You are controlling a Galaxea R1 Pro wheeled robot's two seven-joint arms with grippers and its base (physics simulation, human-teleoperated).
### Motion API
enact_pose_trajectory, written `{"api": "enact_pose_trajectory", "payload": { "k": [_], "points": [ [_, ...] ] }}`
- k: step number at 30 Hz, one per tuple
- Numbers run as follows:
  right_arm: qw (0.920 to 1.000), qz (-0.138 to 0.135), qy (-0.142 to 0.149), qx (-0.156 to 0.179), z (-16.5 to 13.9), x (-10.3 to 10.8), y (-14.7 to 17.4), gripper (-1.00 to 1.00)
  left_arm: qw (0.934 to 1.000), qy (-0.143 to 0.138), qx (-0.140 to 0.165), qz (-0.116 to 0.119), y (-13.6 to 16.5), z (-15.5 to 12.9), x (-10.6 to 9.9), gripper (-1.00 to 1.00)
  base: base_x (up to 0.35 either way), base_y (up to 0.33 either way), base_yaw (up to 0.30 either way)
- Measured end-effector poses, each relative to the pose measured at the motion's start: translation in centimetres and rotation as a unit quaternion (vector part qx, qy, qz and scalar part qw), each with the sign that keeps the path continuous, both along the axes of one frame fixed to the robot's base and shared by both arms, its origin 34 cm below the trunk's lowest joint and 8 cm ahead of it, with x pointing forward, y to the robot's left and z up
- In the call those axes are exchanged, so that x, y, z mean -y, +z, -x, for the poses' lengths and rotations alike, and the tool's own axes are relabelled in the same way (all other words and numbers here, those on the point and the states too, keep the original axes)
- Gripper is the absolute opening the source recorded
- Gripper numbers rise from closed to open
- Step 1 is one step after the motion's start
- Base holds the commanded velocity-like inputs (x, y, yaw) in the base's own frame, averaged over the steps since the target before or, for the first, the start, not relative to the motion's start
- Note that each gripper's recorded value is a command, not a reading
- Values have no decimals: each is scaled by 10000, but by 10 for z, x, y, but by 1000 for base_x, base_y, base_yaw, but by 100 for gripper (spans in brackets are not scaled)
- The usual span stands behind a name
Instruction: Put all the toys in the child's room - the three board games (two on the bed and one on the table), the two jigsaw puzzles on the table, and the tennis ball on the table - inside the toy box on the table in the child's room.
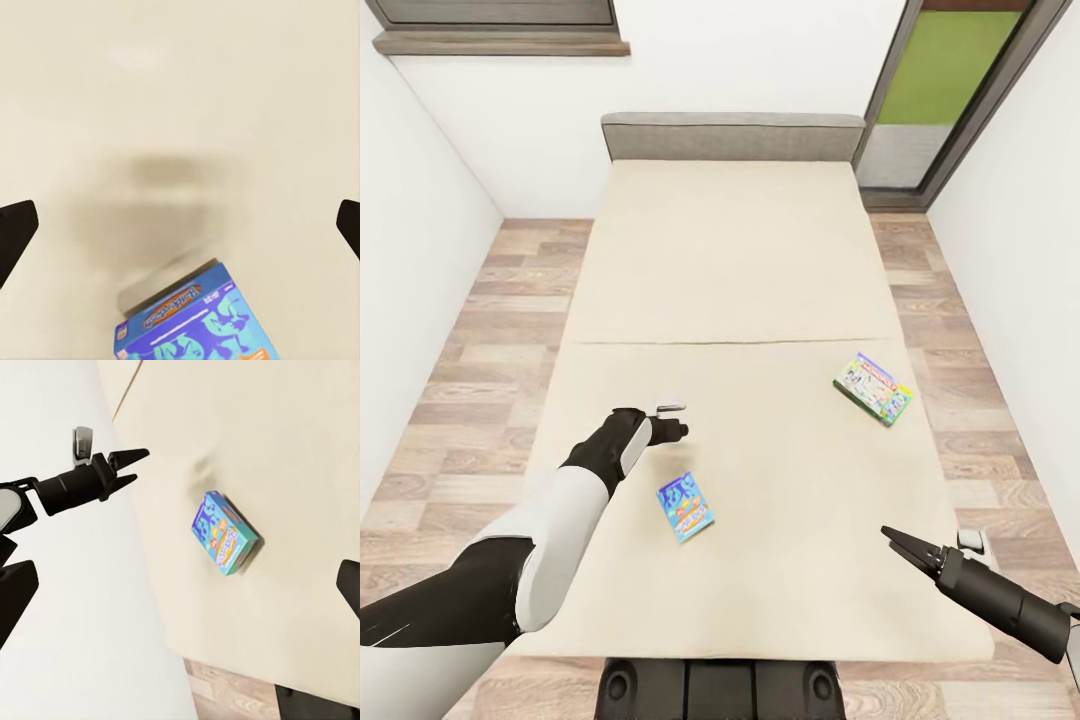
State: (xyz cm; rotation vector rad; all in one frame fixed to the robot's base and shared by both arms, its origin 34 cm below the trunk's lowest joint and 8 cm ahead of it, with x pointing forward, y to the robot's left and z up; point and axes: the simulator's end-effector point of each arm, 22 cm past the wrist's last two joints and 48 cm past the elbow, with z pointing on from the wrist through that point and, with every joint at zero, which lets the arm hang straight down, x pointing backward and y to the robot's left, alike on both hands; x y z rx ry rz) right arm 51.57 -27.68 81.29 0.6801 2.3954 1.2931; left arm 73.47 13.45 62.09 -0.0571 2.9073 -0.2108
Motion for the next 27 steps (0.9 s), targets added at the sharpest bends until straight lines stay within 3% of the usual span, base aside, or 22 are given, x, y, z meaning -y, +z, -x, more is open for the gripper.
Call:
{"api": "enact_pose_trajectory", "payload": {
  "k": [27],
  "points": [
    [9997,3,9,-224,9,0,-18,100,9999,8,-109,-54,-25,10,-2,100,0,0,0]
  ]
}}
